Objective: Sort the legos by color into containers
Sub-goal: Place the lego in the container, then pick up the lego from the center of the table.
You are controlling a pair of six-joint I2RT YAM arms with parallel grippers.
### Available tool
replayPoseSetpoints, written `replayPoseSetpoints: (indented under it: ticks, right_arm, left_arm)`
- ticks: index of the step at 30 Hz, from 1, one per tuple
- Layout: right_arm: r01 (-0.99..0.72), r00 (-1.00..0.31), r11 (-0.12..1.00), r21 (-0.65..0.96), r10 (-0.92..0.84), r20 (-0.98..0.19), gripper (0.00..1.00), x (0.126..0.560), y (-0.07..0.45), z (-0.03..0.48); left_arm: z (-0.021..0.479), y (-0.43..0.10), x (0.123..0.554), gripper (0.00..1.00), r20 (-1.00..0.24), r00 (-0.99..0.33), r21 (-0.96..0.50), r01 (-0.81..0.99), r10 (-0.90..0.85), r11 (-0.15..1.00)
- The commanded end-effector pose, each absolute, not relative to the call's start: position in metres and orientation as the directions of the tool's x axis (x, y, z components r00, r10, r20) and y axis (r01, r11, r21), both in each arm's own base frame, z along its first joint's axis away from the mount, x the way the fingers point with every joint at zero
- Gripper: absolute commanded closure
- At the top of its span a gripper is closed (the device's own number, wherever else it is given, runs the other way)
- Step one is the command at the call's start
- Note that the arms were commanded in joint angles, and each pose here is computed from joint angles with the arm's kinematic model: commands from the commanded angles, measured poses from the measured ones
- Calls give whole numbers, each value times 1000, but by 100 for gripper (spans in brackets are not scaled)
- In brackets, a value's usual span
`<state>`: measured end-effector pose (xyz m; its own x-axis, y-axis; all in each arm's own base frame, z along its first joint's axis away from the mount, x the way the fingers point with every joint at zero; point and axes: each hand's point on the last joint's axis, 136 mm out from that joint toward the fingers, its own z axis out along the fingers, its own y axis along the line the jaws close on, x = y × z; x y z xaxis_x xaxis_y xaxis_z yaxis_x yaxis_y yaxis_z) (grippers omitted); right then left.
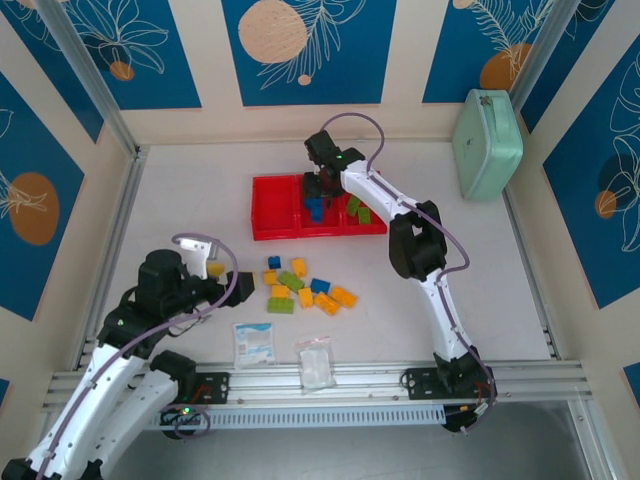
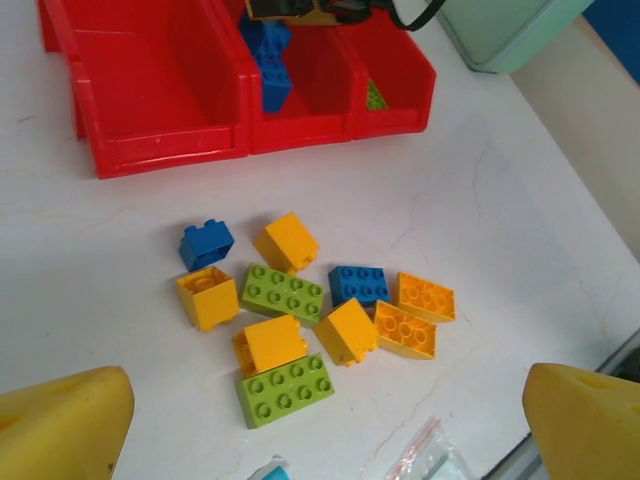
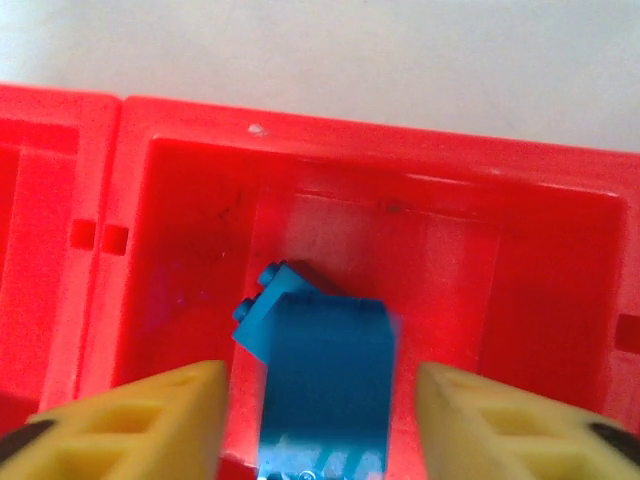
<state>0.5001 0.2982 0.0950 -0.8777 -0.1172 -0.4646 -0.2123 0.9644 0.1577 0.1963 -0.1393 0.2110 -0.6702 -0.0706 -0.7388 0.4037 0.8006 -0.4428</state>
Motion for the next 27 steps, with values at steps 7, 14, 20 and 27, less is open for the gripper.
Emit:
replayPoseSetpoints:
  ticks: [7, 14, 20, 27]
  right_arm:
    - [-271, -840, 933, 237, -109, -532, 7, 461, 295, 182]
    - [-310, -780, 907, 283, -72, -622, 3, 410, 257, 238]
    - [-324, -744, 882, 343, -13, -668, 3, 358, 210, 250]
    - [-211, -787, 893, 397, 86, -611, 4, 318, 152, 209]
  left_arm:
    - [198, -132, 192, 1, -666, -746, -369, 297, -28, 881]
    - [178, -160, 198, 1, -523, -851, -466, 240, -46, 852]
    - [169, -170, 209, 2, -503, -864, -402, 213, -20, 891]
    - [145, -182, 230, 10, -424, -905, -306, 175, 31, 936]
